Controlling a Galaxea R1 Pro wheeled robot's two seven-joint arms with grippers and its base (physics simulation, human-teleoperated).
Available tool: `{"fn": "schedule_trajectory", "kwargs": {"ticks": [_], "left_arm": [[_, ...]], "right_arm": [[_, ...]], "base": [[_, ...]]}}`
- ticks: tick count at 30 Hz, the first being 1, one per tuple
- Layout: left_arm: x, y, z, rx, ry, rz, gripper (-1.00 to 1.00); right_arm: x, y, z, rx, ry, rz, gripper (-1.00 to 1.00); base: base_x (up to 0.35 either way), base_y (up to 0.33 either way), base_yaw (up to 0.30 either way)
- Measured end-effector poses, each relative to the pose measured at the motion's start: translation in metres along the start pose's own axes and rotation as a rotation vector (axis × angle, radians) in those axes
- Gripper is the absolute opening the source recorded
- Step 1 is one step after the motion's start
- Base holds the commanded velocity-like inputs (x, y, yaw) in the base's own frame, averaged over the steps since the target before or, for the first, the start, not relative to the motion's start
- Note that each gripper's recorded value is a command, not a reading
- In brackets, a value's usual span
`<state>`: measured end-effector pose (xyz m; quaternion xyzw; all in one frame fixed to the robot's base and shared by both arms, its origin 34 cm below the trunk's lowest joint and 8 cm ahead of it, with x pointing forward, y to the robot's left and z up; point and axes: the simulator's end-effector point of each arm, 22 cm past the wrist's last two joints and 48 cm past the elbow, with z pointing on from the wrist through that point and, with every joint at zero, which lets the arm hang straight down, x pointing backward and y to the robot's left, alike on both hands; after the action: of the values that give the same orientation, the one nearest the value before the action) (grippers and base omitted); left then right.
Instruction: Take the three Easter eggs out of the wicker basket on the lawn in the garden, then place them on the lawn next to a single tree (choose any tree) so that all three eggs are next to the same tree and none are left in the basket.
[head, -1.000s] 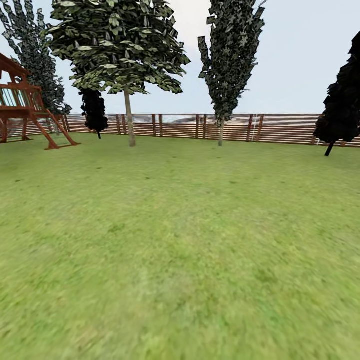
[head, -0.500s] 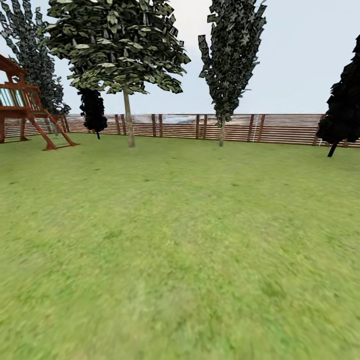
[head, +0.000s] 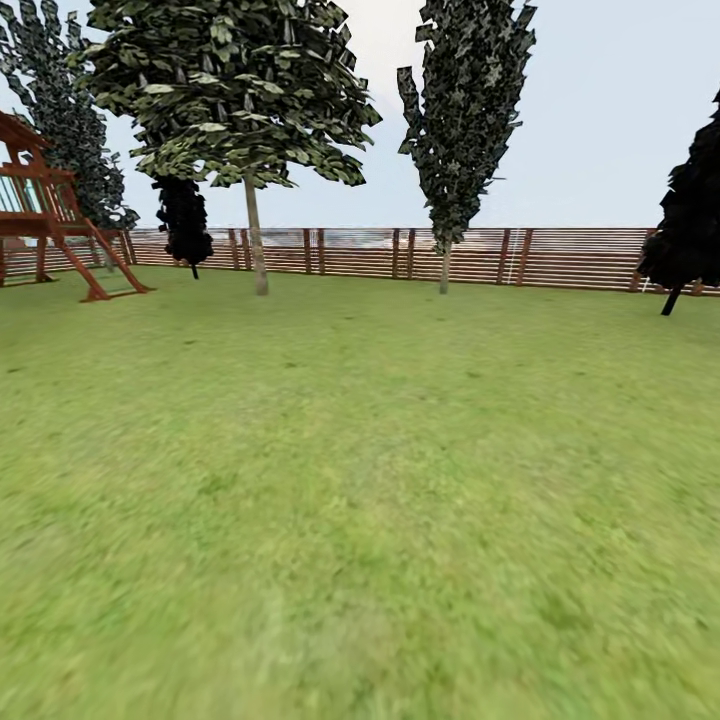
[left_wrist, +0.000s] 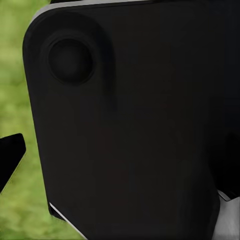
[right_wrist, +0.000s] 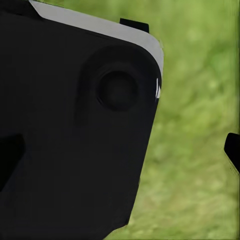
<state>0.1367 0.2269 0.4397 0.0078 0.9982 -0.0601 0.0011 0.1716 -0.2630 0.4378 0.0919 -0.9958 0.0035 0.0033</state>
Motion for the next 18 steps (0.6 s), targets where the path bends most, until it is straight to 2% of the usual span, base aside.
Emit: {"fn": "schedule_trajectory", "kwargs": {"ticks": [8,18], "left_arm": [[0.0,0.0,0.0,0.0,0.0,0.0,1.0],[0.0,0.0002,0.0,-0.001,0.0,0.0,1.0]], "right_arm": [[0.0,0.0,0.0,0.0,0.0,0.0,1.0],[0.0,0.0,0.0,0.0,0.0,0.0,1.0]], "base": [[0.334,0.0,0.181],[0.335,0.0,0.015]]}}
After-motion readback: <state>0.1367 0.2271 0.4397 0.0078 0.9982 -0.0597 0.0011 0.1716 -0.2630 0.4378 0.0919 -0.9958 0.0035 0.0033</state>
